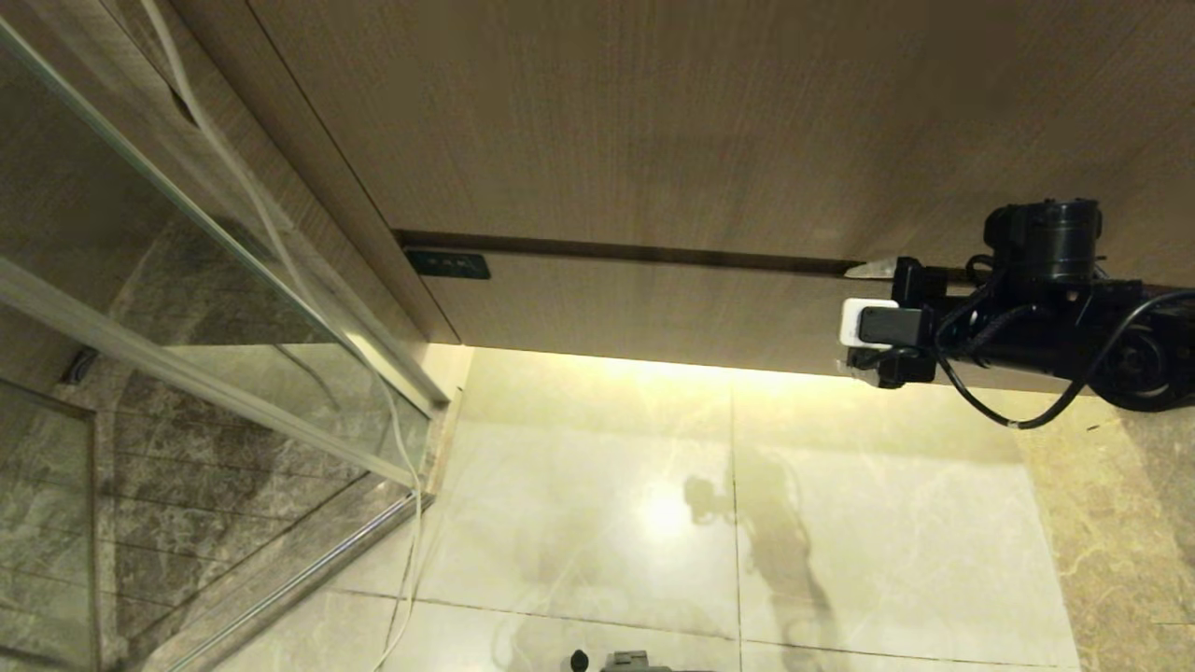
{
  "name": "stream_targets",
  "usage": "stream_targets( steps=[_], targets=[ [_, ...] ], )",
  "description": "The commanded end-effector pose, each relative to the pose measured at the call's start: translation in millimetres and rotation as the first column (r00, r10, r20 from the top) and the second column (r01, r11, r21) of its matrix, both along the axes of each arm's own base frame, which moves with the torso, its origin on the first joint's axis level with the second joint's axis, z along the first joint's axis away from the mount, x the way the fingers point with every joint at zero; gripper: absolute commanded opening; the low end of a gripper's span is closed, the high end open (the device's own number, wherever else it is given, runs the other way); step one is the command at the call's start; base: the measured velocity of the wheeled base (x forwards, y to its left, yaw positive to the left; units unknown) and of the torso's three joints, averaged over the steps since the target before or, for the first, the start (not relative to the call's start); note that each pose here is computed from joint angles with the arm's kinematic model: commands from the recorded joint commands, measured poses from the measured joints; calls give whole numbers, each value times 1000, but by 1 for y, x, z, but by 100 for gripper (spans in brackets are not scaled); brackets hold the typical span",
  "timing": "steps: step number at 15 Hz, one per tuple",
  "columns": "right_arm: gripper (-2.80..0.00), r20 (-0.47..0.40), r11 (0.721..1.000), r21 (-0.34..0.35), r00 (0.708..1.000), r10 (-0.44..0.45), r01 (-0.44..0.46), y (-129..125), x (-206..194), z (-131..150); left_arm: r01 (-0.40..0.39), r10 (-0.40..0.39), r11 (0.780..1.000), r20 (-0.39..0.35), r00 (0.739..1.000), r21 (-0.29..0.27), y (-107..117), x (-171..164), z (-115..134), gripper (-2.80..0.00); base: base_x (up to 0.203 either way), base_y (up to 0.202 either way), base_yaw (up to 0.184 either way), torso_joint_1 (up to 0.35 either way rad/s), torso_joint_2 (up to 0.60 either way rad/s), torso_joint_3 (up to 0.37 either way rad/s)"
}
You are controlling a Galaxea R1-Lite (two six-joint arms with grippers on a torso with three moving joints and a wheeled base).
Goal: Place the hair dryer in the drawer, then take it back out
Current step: Pull open the drawer
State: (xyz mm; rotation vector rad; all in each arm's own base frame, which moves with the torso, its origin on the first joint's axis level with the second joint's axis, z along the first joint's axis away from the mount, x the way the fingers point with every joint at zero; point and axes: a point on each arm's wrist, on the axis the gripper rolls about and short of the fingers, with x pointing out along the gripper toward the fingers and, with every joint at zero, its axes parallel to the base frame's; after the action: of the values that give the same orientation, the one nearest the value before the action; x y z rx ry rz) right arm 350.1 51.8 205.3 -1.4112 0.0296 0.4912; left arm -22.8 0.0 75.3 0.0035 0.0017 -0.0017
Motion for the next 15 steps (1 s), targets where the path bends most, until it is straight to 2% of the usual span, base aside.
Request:
stream_targets(
  steps=[1, 11, 15],
  targets=[
    [0, 9, 1000, -5, 1000, 3, -3, 0, 4, -2, 0, 0, 1000, -1, 1000, 0, 0, 0, 0, 0, 0, 0, 0, 0, 0, 0],
    [0, 30, 1000, -1, 1000, 0, 0, 2, 16, -13, 0, 0, 1000, 0, 1000, 0, 0, 0, 0, 0, 0, 0, 0, 0, 0, 0],
    [0, 51, 1000, 22, 999, -9, 7, 1, 19, -12, 0, 0, 1000, 0, 1000, 0, 0, 0, 0, 0, 0, 0, 0, 0, 0, 0]
  ],
)
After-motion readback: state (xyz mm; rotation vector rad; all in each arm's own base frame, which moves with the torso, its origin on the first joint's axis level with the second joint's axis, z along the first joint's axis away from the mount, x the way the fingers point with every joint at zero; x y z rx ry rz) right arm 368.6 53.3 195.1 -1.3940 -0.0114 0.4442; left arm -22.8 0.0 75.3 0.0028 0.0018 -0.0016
